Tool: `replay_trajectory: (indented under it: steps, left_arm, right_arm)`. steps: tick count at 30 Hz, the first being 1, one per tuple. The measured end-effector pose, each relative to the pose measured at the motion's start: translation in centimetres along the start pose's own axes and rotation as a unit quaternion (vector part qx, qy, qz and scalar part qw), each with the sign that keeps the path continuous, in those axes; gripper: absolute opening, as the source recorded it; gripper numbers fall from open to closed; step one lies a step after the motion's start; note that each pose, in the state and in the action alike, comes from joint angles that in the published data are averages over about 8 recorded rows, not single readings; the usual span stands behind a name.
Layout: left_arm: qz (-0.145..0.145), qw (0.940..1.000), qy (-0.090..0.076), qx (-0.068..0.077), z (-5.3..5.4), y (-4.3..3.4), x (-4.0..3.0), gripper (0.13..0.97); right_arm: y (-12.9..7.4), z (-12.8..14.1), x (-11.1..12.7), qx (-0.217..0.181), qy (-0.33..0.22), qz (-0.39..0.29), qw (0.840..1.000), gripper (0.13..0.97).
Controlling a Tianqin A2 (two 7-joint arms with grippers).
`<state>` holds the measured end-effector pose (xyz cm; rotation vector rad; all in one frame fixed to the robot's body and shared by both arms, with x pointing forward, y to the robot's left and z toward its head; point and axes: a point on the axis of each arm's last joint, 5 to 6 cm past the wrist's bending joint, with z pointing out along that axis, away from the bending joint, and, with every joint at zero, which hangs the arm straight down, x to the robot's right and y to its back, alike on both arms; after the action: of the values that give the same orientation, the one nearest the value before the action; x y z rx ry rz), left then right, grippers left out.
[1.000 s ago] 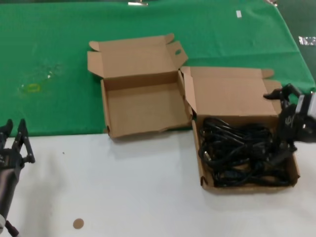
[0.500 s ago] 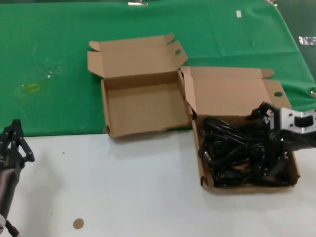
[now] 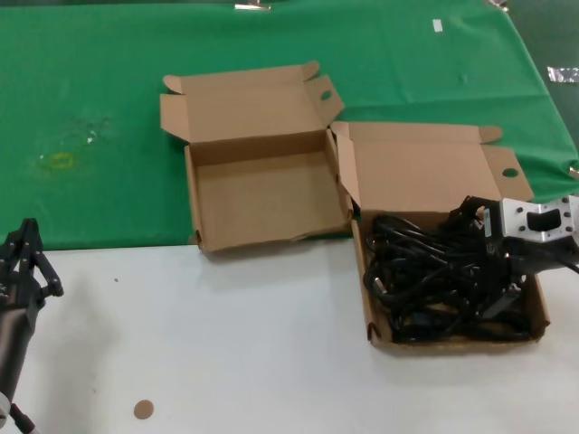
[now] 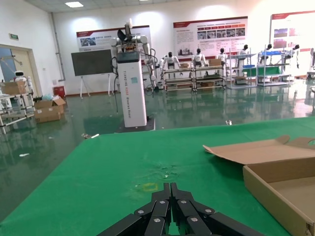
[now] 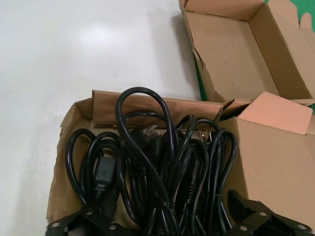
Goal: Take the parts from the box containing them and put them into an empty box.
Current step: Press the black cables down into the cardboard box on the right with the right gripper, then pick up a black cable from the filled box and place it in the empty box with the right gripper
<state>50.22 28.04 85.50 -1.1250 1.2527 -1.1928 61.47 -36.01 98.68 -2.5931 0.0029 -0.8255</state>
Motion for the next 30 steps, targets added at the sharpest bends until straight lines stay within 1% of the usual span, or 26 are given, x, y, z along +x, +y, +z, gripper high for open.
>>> replay_trajectory:
  steps: [3, 7, 15, 16, 24, 25, 30]
  left_arm:
    - [0.000, 1.0000, 0.000, 0.000, 0.00, 0.00, 0.00, 0.152]
    - [0.000, 1.0000, 0.000, 0.000, 0.00, 0.00, 0.00, 0.152]
    - [0.000, 1.0000, 0.000, 0.000, 0.00, 0.00, 0.00, 0.152]
    - [0.000, 1.0000, 0.000, 0.000, 0.00, 0.00, 0.00, 0.152]
    - [0.000, 1.0000, 0.000, 0.000, 0.00, 0.00, 0.00, 0.152]
    - [0.000, 1.0000, 0.000, 0.000, 0.00, 0.00, 0.00, 0.152]
    - [0.000, 1.0000, 0.000, 0.000, 0.00, 0.00, 0.00, 0.152]
  right_arm:
    - [0.04, -0.04, 0.04, -0.002, -0.001, -0.001, 1.000, 0.791]
    - [0.08, -0.14, -0.02, -0.004, -0.001, -0.002, 1.000, 0.791]
    - [0.07, -0.26, -0.19, -0.004, -0.001, -0.001, 1.000, 0.597]
    - [0.07, -0.27, -0.20, -0.004, -0.001, -0.001, 1.000, 0.597]
    - [-0.03, -0.45, -0.27, -0.001, 0.002, -0.001, 1.000, 0.380]
    - [-0.06, -0.50, -0.27, 0.000, 0.002, -0.001, 1.000, 0.380]
    - [-0.31, -0.96, -0.07, 0.002, 0.006, 0.000, 1.000, 0.291]
